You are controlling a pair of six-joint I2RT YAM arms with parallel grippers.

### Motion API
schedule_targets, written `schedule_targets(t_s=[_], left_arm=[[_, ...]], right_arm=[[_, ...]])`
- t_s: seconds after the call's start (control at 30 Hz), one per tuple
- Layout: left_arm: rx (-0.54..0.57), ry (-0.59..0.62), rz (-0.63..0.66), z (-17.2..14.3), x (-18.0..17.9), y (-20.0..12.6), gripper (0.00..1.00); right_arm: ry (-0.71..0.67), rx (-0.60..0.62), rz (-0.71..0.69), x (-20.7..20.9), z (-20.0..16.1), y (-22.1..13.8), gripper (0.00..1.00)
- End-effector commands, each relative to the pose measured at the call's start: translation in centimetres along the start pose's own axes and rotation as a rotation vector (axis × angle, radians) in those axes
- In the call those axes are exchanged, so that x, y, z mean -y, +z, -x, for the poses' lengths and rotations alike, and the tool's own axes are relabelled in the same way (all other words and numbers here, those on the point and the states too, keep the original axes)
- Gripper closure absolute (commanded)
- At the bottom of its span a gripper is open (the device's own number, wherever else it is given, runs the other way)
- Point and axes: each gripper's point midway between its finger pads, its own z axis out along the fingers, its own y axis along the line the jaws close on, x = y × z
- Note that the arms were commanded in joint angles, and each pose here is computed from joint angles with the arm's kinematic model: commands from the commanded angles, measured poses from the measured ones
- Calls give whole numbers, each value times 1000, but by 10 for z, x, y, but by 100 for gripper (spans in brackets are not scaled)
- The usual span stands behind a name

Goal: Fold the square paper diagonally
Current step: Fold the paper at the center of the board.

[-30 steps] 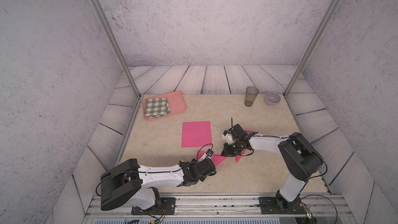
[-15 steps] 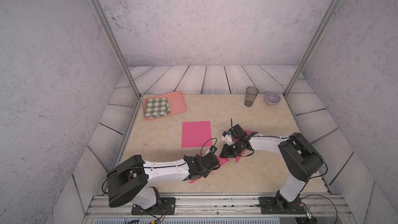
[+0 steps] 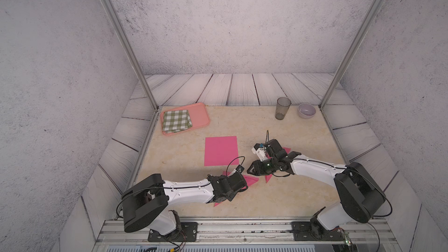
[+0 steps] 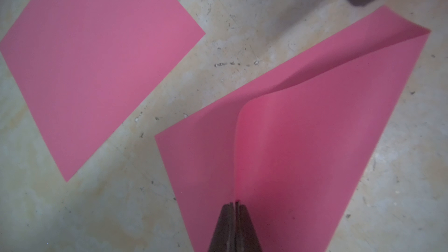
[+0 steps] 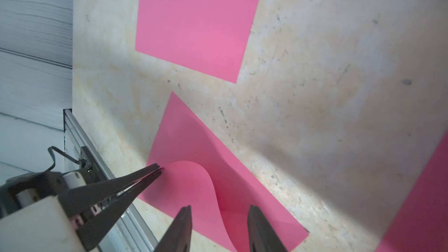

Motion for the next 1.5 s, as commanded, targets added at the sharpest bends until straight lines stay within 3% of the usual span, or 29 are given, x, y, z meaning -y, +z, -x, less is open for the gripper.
schedule_targets(t_s=[0.0,0.47,0.83,1.17,1.47], left_arm=[[11,-10,-19,-1,-1,-4,98],[45,-22,-135,3,12,-20,97],[47,-5,-148,5,14,-22,97],[52,16,-158,6,15,-25,97],[72,14,-160,10,13,-30,97]], right_arm=[[-86,1,120,-20,-2,-2,54],[-211,67,187,-27,5,9,50],[-269,-13,215,-32,-14,39,47],[-335,29,180,-30,-15,31,43],[-350,1,224,-37,-17,33,52]])
